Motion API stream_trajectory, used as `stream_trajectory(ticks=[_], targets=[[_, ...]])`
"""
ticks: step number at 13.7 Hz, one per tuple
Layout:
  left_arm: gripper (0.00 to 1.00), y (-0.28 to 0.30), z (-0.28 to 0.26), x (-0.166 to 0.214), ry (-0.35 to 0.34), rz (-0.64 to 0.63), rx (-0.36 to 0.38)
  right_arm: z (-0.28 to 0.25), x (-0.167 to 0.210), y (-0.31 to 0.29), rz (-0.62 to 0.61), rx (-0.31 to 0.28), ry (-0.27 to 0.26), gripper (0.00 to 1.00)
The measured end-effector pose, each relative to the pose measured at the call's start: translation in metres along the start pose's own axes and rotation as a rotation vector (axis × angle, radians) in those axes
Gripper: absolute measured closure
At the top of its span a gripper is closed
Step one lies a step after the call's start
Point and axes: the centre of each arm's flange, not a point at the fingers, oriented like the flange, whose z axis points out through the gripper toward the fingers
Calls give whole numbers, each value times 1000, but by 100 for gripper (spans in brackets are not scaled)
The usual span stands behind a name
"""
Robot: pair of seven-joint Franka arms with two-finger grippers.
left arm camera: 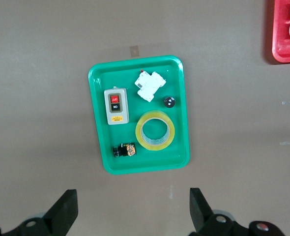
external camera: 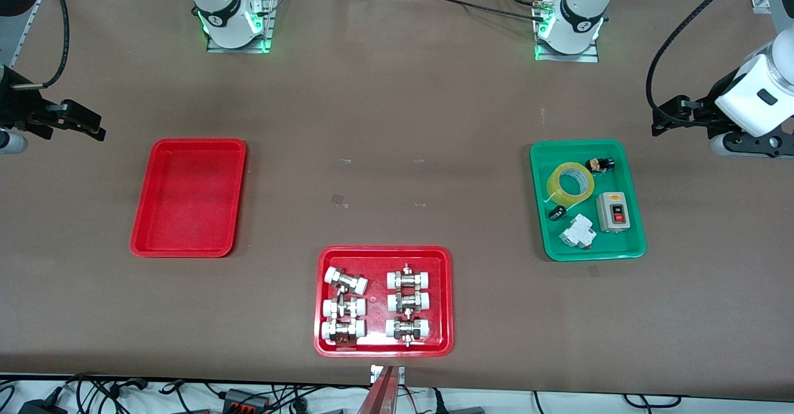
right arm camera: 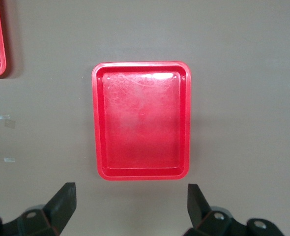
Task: Left arm passes tape to right arm into tray
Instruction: 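Reach the left gripper down toward the yellow tape roll on the green tray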
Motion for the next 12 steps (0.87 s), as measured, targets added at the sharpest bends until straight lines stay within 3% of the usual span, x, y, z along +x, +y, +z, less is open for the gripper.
stream_trajectory(ticks=[8, 12], targets=[[0, -11, 4, 3, 2, -16, -27, 1, 0, -1, -1, 0, -6, 0], [0, -20, 54, 30, 20, -29, -39, 1, 0, -1, -1, 0, -6, 0]])
